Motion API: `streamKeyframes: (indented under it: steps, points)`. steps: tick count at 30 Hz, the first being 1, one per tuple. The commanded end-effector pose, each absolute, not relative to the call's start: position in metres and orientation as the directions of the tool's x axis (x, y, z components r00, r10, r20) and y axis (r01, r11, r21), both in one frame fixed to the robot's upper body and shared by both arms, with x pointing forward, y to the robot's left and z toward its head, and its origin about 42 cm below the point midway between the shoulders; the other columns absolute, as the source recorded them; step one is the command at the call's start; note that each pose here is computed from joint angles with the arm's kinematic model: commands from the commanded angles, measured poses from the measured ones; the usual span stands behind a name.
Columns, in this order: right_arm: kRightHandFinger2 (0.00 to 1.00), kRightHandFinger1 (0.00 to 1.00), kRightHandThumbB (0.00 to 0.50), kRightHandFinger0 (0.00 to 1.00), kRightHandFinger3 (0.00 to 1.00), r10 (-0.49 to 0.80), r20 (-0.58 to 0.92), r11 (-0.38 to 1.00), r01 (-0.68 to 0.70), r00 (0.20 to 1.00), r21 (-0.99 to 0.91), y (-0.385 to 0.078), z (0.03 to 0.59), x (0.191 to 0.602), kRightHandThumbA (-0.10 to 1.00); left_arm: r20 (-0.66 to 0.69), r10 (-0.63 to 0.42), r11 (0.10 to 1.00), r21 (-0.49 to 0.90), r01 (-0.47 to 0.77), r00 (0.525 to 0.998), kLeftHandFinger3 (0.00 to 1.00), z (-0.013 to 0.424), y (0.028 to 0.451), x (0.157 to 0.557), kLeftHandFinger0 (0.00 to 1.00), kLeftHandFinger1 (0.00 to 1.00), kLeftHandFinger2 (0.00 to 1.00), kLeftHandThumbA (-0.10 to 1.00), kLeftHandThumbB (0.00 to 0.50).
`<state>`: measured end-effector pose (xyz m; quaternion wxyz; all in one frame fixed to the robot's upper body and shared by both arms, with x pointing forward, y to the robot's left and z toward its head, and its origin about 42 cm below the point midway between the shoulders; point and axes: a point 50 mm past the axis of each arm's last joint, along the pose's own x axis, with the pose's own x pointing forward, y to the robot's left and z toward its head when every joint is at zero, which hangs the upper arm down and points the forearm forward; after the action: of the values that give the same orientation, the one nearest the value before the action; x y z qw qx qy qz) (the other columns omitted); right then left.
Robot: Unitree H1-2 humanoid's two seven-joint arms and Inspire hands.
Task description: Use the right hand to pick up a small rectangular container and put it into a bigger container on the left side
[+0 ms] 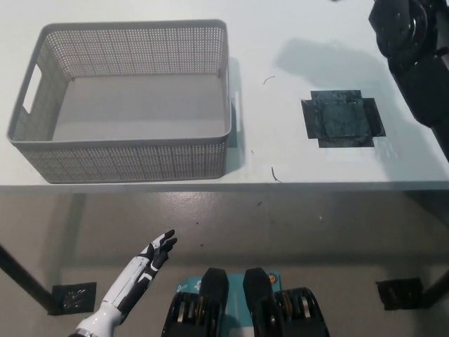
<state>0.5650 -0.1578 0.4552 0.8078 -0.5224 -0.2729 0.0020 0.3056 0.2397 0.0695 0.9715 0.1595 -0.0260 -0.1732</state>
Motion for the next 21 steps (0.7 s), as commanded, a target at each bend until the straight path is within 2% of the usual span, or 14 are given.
streamKeyframes:
  steps: [1, 3, 5, 6, 10, 12, 14, 15, 17, 18, 19, 21]
  points:
    - [0.87, 0.48, 0.185, 0.04, 0.87, 0.365, 0.534, 0.482, 0.336, 0.763, -0.809, -0.113, 0.531, 0.544, -0.10, 0.035, -0.369, 0.875, 0.349, 0.335, 0.929, 1.00, 0.081, 0.241, 0.311, 1.00, 1.00, 1.00, 1.00, 0.322]
    - [0.85, 0.47, 0.184, 0.04, 0.82, 0.395, 0.527, 0.488, 0.314, 0.752, -0.815, -0.097, 0.535, 0.543, -0.10, 0.035, -0.364, 0.878, 0.347, 0.330, 0.931, 1.00, 0.081, 0.242, 0.312, 1.00, 1.00, 1.00, 1.00, 0.323]
    - [0.77, 0.40, 0.229, 0.00, 0.63, 0.455, 0.534, 0.482, 0.307, 0.712, -0.820, -0.064, 0.538, 0.536, -0.10, 0.034, -0.368, 0.876, 0.347, 0.334, 0.929, 1.00, 0.081, 0.241, 0.312, 1.00, 1.00, 1.00, 1.00, 0.325]
    - [0.76, 0.39, 0.230, 0.00, 0.61, 0.467, 0.539, 0.481, 0.310, 0.701, -0.820, -0.054, 0.538, 0.534, -0.10, 0.031, -0.367, 0.878, 0.343, 0.335, 0.930, 1.00, 0.081, 0.241, 0.313, 1.00, 1.00, 1.00, 1.00, 0.328]
    - [0.81, 0.41, 0.221, 0.00, 0.62, 0.516, 0.527, 0.450, 0.310, 0.675, -0.838, -0.008, 0.533, 0.529, -0.10, 0.030, -0.376, 0.872, 0.351, 0.343, 0.926, 1.00, 0.083, 0.239, 0.314, 1.00, 1.00, 1.00, 1.00, 0.322]
    - [0.80, 0.40, 0.236, 0.00, 0.69, 0.542, 0.529, 0.445, 0.311, 0.653, -0.840, 0.019, 0.526, 0.526, -0.10, 0.030, -0.381, 0.870, 0.350, 0.347, 0.924, 1.00, 0.083, 0.238, 0.314, 1.00, 1.00, 1.00, 1.00, 0.324]
    - [0.82, 0.41, 0.216, 0.00, 0.75, 0.554, 0.488, 0.429, 0.271, 0.674, -0.861, 0.041, 0.520, 0.522, -0.10, 0.029, -0.383, 0.869, 0.349, 0.350, 0.923, 1.00, 0.082, 0.237, 0.314, 1.00, 1.00, 1.00, 1.00, 0.323]
    - [0.79, 0.41, 0.231, 0.00, 0.67, 0.571, 0.472, 0.431, 0.243, 0.672, -0.869, 0.058, 0.514, 0.520, -0.10, 0.026, -0.387, 0.866, 0.355, 0.353, 0.922, 1.00, 0.083, 0.237, 0.315, 1.00, 1.00, 1.00, 1.00, 0.323]
    - [0.73, 0.37, 0.255, 0.00, 0.58, 0.584, 0.457, 0.437, 0.215, 0.671, -0.873, 0.070, 0.508, 0.519, -0.10, 0.023, -0.389, 0.864, 0.355, 0.356, 0.921, 1.00, 0.083, 0.237, 0.316, 1.00, 1.00, 1.00, 1.00, 0.324]
    - [0.69, 0.32, 0.269, 0.00, 0.53, 0.587, 0.448, 0.437, 0.202, 0.675, -0.877, 0.076, 0.504, 0.519, -0.10, 0.024, -0.390, 0.864, 0.354, 0.357, 0.920, 1.00, 0.083, 0.236, 0.316, 1.00, 1.00, 1.00, 1.00, 0.326]
    - [0.72, 0.32, 0.260, 0.00, 0.60, 0.587, 0.422, 0.419, 0.187, 0.690, -0.888, 0.086, 0.494, 0.519, -0.10, 0.024, -0.393, 0.863, 0.355, 0.359, 0.919, 1.00, 0.084, 0.236, 0.316, 1.00, 1.00, 1.00, 1.00, 0.328]
    - [0.72, 0.31, 0.247, 0.00, 0.51, 0.592, 0.398, 0.405, 0.169, 0.701, -0.899, 0.093, 0.483, 0.519, -0.10, 0.024, -0.395, 0.860, 0.362, 0.360, 0.918, 1.00, 0.086, 0.236, 0.317, 1.00, 1.00, 1.00, 1.00, 0.329]
